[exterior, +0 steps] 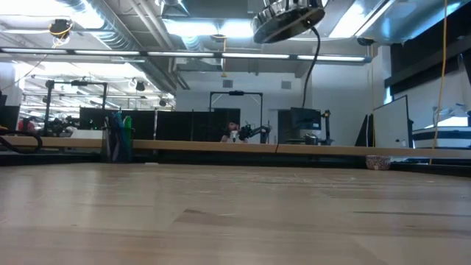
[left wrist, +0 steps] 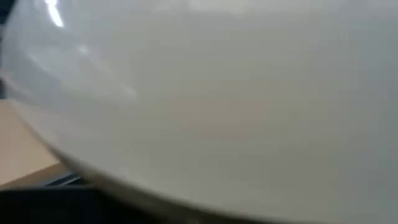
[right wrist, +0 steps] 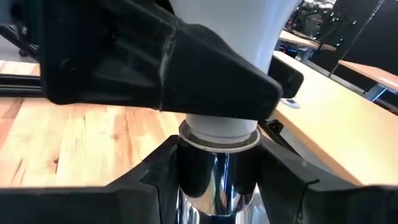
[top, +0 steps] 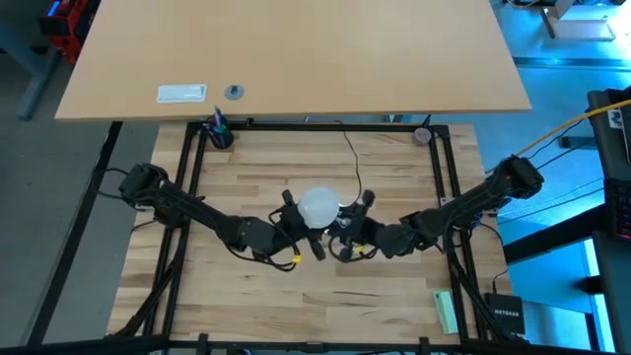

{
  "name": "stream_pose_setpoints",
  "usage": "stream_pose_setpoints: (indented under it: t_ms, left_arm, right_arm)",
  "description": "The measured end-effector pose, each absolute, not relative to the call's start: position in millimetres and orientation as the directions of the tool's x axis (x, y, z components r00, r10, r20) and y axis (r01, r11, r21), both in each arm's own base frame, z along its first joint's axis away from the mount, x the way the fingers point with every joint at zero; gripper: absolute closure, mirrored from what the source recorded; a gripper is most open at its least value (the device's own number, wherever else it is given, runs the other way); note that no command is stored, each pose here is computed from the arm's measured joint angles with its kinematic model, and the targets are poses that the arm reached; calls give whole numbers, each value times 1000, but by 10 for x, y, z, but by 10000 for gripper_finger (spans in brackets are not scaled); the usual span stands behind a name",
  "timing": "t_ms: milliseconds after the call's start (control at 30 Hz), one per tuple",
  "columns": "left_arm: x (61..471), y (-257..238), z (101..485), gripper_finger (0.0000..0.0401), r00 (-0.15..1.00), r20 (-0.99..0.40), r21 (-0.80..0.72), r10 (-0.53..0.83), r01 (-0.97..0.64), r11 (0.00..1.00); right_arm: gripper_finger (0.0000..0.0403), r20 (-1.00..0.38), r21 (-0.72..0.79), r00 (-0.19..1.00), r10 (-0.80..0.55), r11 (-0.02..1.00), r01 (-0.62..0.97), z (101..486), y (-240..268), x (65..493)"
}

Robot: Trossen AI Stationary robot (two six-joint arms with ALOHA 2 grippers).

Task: Screw lightbulb
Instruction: Remove the lightbulb from the lamp

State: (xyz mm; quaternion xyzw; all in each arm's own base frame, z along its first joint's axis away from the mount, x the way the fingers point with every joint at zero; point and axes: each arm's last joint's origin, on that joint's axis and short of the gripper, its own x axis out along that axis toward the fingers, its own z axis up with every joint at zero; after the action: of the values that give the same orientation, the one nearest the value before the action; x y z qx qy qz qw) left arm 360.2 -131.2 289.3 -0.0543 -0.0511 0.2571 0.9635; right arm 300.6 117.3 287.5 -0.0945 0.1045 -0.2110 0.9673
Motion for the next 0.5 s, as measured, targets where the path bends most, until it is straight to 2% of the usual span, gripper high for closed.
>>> stream_pose_setpoints:
  t_ms: [167, 267, 367, 500]
  left_arm:
    - [3577, -1354, 2939, 268, 867, 63, -58, 494, -491, 869]
    - [3529, -1398, 2983, 268, 890, 58, -19, 452, -452, 892]
    - [3481, -1430, 3011, 268, 905, 46, 10, 422, -423, 906]
    - [3468, -1459, 3066, 268, 963, 63, 35, 261, -263, 964]
  right_arm:
    - [236, -172, -226, 907, -384, 911, 343, 2879, 1161, 3018]
    - [225, -199, -204, 946, -256, 955, 216, 2934, 1170, 2972]
    - [140, -211, -139, 973, -91, 988, 62, 3066, 1158, 2867]
    - [34, -237, -61, 969, 75, 994, -91, 3216, 1130, 2693]
